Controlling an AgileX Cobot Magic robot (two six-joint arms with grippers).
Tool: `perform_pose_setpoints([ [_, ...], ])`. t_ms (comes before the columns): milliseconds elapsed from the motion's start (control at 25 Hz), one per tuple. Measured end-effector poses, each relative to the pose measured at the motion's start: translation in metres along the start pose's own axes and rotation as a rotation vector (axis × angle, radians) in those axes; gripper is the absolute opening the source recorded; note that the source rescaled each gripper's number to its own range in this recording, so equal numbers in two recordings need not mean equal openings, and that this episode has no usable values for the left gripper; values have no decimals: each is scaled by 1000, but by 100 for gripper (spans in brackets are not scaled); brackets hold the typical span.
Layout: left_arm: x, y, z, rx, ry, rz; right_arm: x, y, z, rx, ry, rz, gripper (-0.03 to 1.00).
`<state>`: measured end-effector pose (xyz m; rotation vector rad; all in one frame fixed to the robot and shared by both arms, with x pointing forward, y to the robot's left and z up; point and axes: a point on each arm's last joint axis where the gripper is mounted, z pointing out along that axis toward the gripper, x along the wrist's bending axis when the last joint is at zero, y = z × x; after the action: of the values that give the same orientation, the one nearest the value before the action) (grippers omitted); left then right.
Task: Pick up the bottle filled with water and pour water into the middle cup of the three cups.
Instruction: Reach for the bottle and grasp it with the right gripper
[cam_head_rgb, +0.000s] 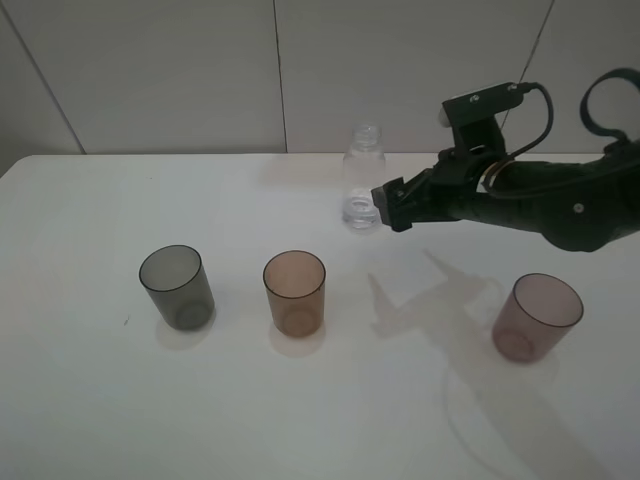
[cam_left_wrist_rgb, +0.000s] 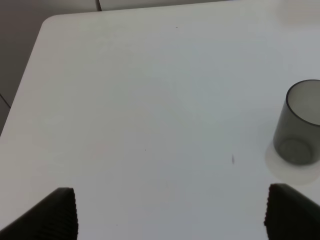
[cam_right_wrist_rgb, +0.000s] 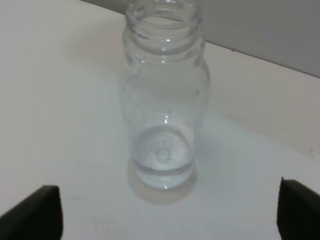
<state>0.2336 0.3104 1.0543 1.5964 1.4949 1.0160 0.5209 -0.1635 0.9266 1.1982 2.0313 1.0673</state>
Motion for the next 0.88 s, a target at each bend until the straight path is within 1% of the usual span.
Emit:
perform_pose_setpoints([
  [80, 0, 0, 0, 0, 0, 0, 7, -2, 5, -20, 16, -12, 85],
  [240, 0, 0, 0, 0, 0, 0, 14, -11, 18, -7, 34, -22, 85],
  [400, 0, 0, 0, 0, 0, 0, 14, -14, 26, -60, 29, 51, 85],
  [520, 0, 0, 0, 0, 0, 0, 16, -12, 28, -107, 43, 105, 85],
  [680, 0, 0, 0, 0, 0, 0, 22, -13, 31, -137, 105, 59, 85],
  [880, 0, 0, 0, 0, 0, 0, 23, -18, 37, -175, 111, 66, 85],
])
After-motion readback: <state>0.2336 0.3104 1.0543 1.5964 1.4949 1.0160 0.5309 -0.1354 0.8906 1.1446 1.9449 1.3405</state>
